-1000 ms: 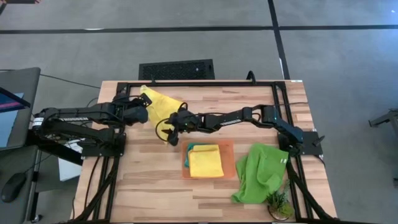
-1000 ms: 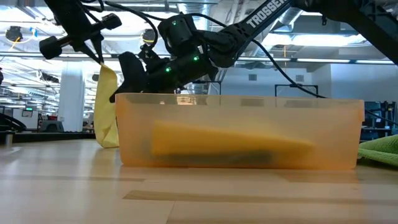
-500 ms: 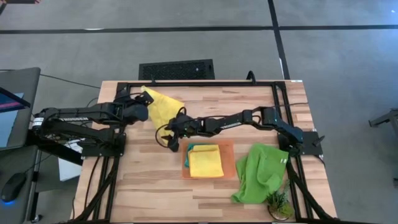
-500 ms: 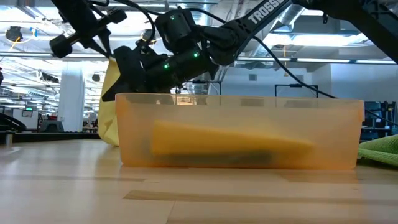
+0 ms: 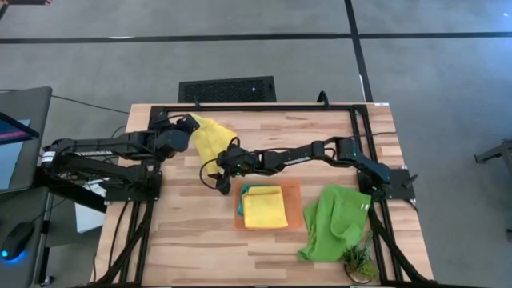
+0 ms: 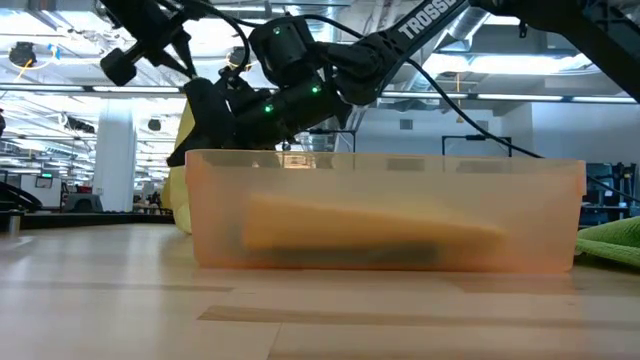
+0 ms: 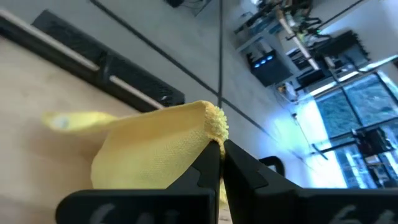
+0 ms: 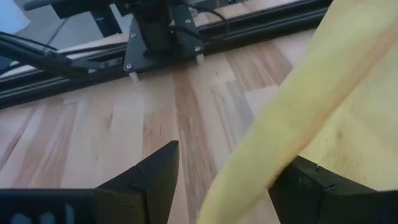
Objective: Fold microfiber towels
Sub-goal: Fold the yellow towel
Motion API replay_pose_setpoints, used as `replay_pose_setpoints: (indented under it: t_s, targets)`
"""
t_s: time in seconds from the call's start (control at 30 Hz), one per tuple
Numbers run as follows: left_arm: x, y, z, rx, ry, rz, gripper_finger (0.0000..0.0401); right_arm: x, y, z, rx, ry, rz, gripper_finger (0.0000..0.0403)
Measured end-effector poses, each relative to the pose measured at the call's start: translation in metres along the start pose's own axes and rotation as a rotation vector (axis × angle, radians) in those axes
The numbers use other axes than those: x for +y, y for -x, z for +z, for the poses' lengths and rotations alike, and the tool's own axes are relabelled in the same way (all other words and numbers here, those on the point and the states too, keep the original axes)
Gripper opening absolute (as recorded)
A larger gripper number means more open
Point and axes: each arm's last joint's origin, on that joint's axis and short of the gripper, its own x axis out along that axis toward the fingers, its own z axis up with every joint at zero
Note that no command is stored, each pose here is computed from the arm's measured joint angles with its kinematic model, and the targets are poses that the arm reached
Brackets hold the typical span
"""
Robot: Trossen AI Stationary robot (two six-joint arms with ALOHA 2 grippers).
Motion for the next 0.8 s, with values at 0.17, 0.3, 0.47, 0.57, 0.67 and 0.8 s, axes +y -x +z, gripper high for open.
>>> replay_pose_setpoints:
  t_s: [0.17, 0.3, 0.47, 0.57, 0.67, 0.8]
  targets:
    - [-0.002, 0.001, 0.002, -0.006, -0.011, -0.019, 0.0000, 0.000, 0.000, -0.001, 0.011, -0.030, -0.003, 0.0216]
    - [-0.002, 0.002, 0.003, -0.007, -0.040, -0.020, 0.0000, 0.000, 0.000, -0.004, 0.037, -0.028, -0.007, 0.0158]
    - [-0.001, 0.002, 0.003, -0.005, -0.085, -0.014, 0.0000, -0.002, 0.003, -0.007, 0.106, 0.042, -0.015, 0.0045]
    - [0.002, 0.002, 0.002, 0.014, -0.125, 0.006, 0.0000, -0.005, 0.005, -0.005, 0.115, 0.070, 0.006, 0.0013]
    - [0.008, 0.002, 0.002, 0.036, -0.179, 0.041, 0.0000, -0.009, 0.013, 0.006, 0.122, 0.067, 0.019, 0.0014]
    - [0.015, 0.002, 0.001, 0.089, -0.288, 0.088, 0.0000, -0.020, 0.027, 0.017, 0.168, 0.080, -0.008, 0.0006]
